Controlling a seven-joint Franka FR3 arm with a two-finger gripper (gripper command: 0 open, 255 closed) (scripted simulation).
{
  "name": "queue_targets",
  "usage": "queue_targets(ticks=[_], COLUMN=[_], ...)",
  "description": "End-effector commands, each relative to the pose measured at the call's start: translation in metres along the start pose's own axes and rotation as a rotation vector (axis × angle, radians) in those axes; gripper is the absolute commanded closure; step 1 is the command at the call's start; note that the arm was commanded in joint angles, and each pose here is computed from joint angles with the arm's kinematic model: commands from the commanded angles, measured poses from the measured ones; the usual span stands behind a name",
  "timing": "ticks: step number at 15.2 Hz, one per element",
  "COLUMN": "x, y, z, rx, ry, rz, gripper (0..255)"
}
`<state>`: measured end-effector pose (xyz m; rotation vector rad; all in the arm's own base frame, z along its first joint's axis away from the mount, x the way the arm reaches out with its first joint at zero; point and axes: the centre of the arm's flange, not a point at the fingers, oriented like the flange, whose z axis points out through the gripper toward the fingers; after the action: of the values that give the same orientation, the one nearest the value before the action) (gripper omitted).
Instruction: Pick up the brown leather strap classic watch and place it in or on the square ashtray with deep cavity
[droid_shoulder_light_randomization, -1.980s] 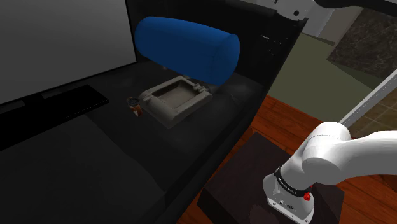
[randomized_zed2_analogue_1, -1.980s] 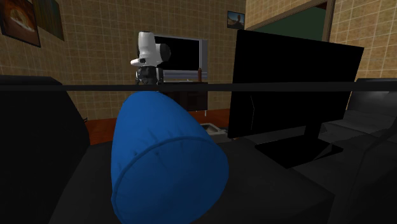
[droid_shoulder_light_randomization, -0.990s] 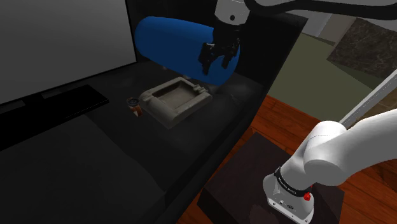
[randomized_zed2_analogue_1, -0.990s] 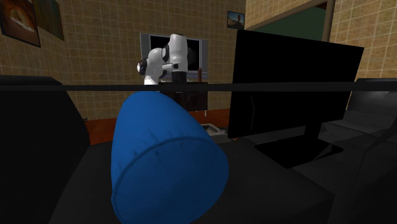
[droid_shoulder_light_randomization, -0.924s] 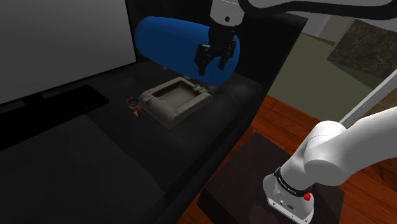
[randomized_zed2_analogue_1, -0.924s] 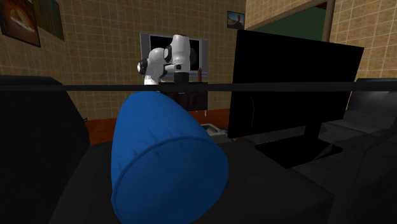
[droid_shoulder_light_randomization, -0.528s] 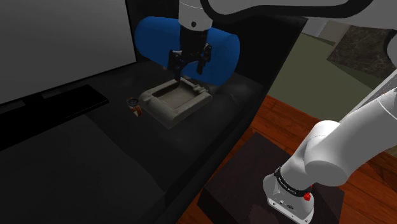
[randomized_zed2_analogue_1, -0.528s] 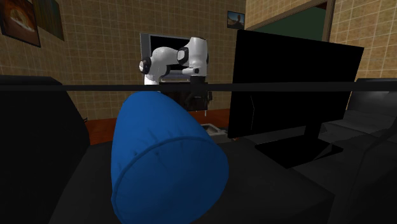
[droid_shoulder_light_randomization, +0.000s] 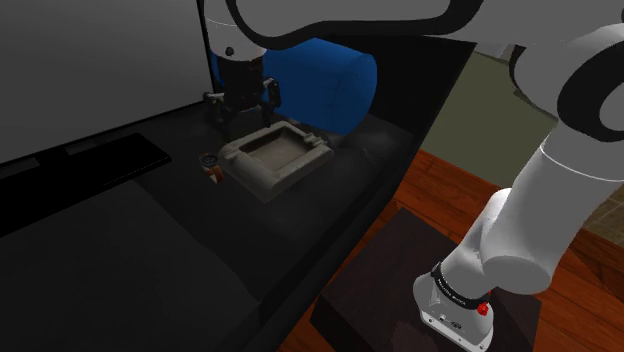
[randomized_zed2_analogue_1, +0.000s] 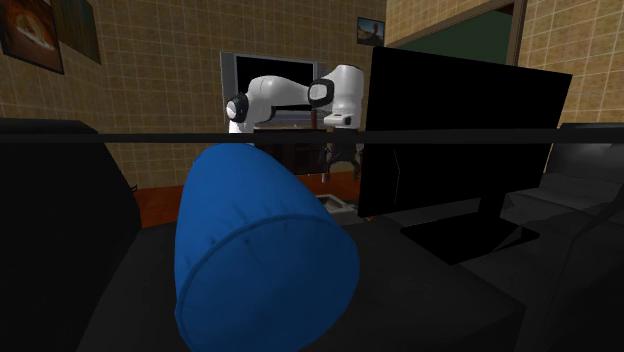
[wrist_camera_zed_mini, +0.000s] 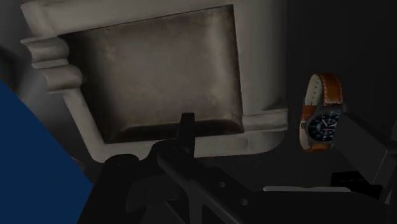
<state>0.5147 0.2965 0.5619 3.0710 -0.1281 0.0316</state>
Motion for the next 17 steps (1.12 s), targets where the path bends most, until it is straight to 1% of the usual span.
queue_targets(ticks=[1,6,13,17], x=[0.013,0.04,0.039,0.039], y=[-0.023,-0.082,-0.081,-0.081], z=[0.006,0.021,0.058,0.061], rx=[-0.006,-0.022,-0.022,-0.022], ry=[-0.007,-0.025,-0.025,-0.025], rz=[-0.003,-0.014,-0.014,-0.014], gripper=[0,0,0,0])
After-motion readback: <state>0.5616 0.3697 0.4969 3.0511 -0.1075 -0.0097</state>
